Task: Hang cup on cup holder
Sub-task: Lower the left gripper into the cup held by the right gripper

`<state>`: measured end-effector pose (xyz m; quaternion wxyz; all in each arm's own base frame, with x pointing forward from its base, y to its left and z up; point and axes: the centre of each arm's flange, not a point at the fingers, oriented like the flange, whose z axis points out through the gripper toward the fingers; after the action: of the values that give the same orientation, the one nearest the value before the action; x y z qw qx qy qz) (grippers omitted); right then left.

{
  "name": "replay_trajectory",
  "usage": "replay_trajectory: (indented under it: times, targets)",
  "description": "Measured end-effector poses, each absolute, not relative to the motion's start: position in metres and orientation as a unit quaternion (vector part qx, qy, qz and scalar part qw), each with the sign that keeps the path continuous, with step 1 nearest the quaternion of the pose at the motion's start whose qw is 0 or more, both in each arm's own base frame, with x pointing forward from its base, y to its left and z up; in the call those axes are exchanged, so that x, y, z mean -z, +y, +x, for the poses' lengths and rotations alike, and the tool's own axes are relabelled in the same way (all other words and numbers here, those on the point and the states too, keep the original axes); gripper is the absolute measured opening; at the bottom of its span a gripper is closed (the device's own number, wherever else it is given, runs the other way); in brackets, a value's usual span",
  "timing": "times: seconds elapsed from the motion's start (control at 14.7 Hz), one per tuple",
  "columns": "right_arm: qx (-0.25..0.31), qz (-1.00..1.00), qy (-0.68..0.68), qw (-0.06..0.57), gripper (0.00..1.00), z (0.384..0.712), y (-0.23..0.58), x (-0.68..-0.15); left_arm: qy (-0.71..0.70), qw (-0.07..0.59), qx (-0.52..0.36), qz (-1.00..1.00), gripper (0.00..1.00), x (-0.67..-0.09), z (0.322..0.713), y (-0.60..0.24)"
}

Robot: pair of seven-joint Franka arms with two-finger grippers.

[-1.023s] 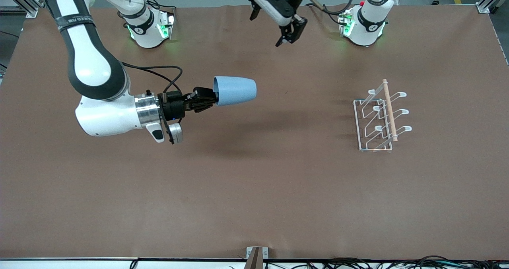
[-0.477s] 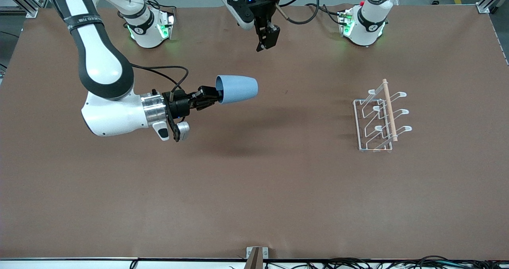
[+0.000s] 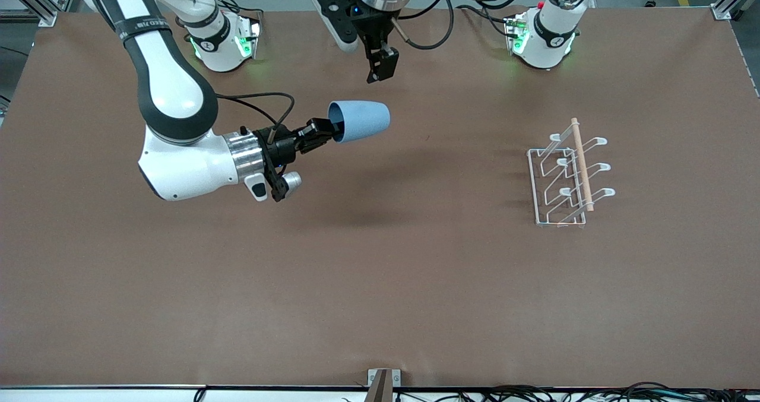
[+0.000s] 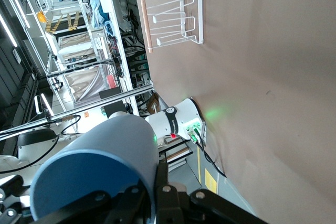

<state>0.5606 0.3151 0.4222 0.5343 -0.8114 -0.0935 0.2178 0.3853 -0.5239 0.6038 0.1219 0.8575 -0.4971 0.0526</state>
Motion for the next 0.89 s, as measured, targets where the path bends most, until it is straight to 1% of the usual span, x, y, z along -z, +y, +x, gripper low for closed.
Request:
replay_trajectory:
  times: [0.2,0.48,0.75,0.89]
  targets:
    - [-0.219,-0.812,-0.095,0.532,0.05,0.56,0.316,-0.422,-0.505,0.116,-0.046,0.854,1.0,-0.592,0.386,-0.527]
    - [-0.219,-0.812,-0.095,0.532,0.05,0.56,0.316,-0.422,-0.52,0.096,-0.056,0.847,1.0,-0.591,0.389,-0.525]
    - [-0.219,-0.813,-0.095,0.531,0.05,0.56,0.316,-0.422,-0.521,0.063,-0.085,0.847,1.0,-0.596,0.399,-0.518]
    - [-0.22,-0.813,-0.095,0.531,0.05,0.56,0.316,-0.422,-0.52,0.066,-0.102,0.846,1.0,-0.598,0.403,-0.52]
